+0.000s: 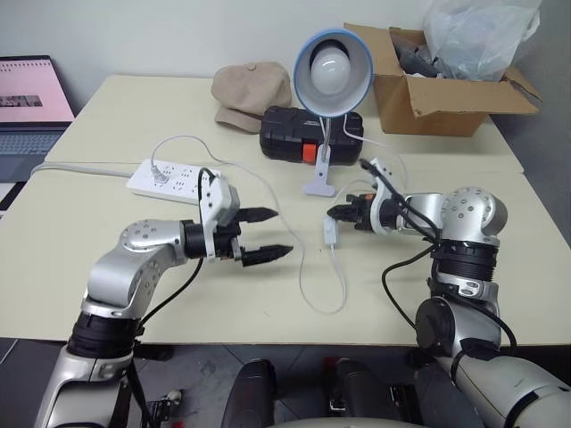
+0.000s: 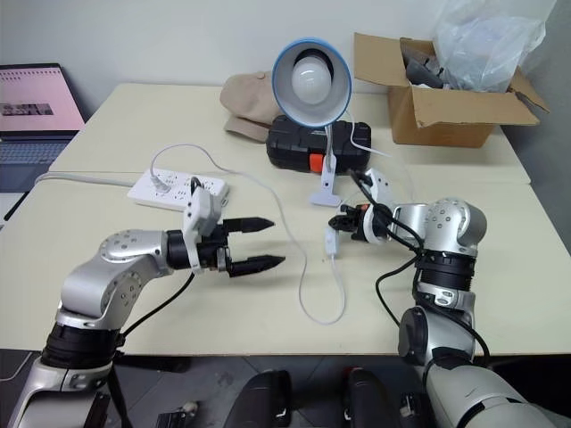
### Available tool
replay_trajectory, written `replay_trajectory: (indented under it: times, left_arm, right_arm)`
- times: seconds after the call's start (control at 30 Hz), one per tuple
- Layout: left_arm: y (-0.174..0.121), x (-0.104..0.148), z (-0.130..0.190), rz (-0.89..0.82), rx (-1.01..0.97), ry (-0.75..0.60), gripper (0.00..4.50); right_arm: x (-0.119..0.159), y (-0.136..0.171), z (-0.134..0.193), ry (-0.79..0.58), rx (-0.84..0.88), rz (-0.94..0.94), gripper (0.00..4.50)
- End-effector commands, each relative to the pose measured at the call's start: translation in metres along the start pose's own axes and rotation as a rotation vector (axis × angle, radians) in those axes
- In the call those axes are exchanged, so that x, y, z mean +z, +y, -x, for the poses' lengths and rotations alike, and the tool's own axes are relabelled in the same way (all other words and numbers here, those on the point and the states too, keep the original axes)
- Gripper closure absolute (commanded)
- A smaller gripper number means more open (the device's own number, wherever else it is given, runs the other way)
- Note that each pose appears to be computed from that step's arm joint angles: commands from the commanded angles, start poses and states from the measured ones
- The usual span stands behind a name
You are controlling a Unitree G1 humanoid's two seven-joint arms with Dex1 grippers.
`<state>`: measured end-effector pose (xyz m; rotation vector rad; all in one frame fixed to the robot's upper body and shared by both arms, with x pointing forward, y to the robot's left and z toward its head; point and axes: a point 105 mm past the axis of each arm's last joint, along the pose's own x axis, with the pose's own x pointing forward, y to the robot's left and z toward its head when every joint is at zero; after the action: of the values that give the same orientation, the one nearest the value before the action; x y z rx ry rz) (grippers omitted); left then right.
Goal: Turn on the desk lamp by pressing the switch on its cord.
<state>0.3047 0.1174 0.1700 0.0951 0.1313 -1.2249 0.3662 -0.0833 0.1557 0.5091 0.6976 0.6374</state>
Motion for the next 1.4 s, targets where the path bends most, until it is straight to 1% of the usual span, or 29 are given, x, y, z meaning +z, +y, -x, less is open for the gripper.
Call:
replay_trajectory:
  times: [0.03,0.13,0.27,0.4,0.53,0.63,0.8,0.93,1.17,1.23,1.27,1.3,1.4]
  left_arm:
    - [0.001,0.016,-0.009,0.121,-0.060,-0.073,0.00]
    - [0.000,0.021,-0.020,0.226,-0.114,-0.106,0.00]
    - [-0.003,0.026,-0.029,0.330,-0.170,-0.147,0.00]
    - [-0.005,0.037,-0.035,0.426,-0.222,-0.215,0.00]
    - [-0.009,0.043,-0.037,0.494,-0.264,-0.249,0.00]
    - [-0.016,0.042,-0.042,0.524,-0.301,-0.252,0.00]
    - [-0.017,0.043,-0.046,0.545,-0.308,-0.271,0.00]
    - [-0.022,0.041,-0.050,0.549,-0.330,-0.263,0.00]
    - [-0.021,0.039,-0.053,0.559,-0.347,-0.265,0.00]
    - [-0.022,0.039,-0.054,0.560,-0.358,-0.264,0.35]
    - [-0.023,0.039,-0.054,0.562,-0.367,-0.264,0.43]
    - [-0.023,0.039,-0.055,0.562,-0.373,-0.263,0.70]
    - [-0.024,0.039,-0.057,0.562,-0.387,-0.260,1.29]
  right_arm:
    - [0.025,0.029,0.022,-0.127,0.168,0.071,4.19]
    - [0.026,0.039,0.035,-0.154,0.263,0.109,4.19]
    - [0.024,0.047,0.046,-0.160,0.348,0.149,4.19]
    - [0.020,0.054,0.055,-0.152,0.410,0.172,4.19]
    - [0.017,0.058,0.061,-0.144,0.446,0.190,4.19]
    - [0.016,0.063,0.064,-0.143,0.473,0.200,4.19]
    - [0.014,0.069,0.067,-0.130,0.501,0.217,4.19]
    - [0.014,0.072,0.068,-0.124,0.517,0.226,4.19]
    - [0.014,0.076,0.070,-0.119,0.531,0.235,4.19]
    - [0.013,0.077,0.070,-0.117,0.537,0.239,4.19]
    - [0.013,0.078,0.070,-0.116,0.540,0.240,4.19]
    - [0.013,0.078,0.070,-0.116,0.542,0.241,4.19]
    - [0.012,0.080,0.071,-0.113,0.549,0.245,4.19]
